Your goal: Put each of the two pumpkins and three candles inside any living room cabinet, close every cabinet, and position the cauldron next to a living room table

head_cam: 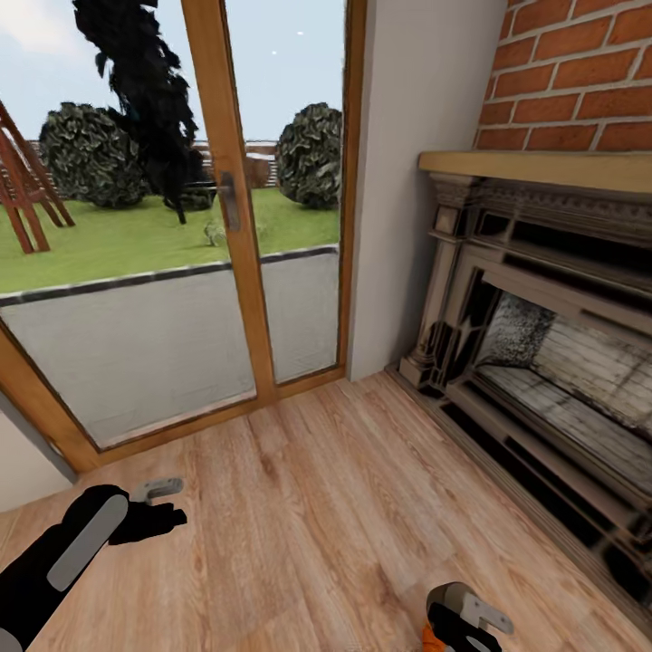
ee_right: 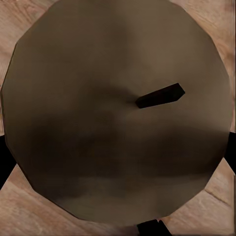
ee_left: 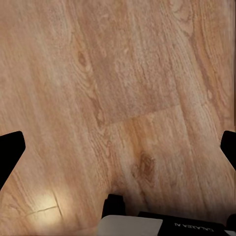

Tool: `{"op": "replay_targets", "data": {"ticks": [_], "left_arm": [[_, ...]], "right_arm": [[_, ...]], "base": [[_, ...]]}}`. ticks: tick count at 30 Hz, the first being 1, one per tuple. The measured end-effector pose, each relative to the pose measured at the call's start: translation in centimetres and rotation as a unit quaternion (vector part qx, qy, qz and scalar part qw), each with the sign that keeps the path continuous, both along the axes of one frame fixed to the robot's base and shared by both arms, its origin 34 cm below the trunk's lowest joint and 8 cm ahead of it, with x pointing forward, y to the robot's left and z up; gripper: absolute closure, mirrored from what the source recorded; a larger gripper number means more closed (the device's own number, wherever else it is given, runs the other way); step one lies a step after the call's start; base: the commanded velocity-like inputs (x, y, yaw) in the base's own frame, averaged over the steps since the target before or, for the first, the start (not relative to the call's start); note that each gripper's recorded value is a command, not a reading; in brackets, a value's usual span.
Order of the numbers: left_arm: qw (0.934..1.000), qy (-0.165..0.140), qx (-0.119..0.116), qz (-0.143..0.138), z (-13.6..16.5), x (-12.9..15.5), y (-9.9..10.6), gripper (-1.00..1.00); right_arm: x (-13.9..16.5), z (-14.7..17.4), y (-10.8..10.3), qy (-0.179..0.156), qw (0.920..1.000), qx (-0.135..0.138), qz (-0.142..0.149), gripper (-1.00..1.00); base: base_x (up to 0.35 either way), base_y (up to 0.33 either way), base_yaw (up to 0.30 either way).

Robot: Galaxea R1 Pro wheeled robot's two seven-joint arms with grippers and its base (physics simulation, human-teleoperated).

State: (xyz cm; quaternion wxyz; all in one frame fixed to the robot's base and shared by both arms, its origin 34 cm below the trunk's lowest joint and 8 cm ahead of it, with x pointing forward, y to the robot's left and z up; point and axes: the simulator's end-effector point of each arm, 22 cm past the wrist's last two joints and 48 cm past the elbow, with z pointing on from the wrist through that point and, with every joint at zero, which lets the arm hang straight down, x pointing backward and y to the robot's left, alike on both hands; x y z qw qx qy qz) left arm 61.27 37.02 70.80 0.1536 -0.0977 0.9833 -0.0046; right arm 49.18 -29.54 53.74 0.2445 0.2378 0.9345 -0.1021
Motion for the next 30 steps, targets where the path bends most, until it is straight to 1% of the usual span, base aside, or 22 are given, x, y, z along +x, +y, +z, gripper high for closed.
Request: {"op": "replay_targets", "data": {"ticks": [23,30], "left_arm": [[0.9999,0.011,-0.001,-0.001,2.2,-0.6,-0.5,-1.0],[0.9998,0.017,-0.001,-0.007,1.7,-0.8,-1.0,-1.0]], "right_arm": [[-0.9,2.6,0.0,0.011,0.9999,0.0,0.0,1.0],[-1.3,2.3,-0.1,0.016,0.9999,-0.001,0.0,1.0]], "base": [[0.0,0.0,-0.234],[0.0,0.0,-0.234]]}}
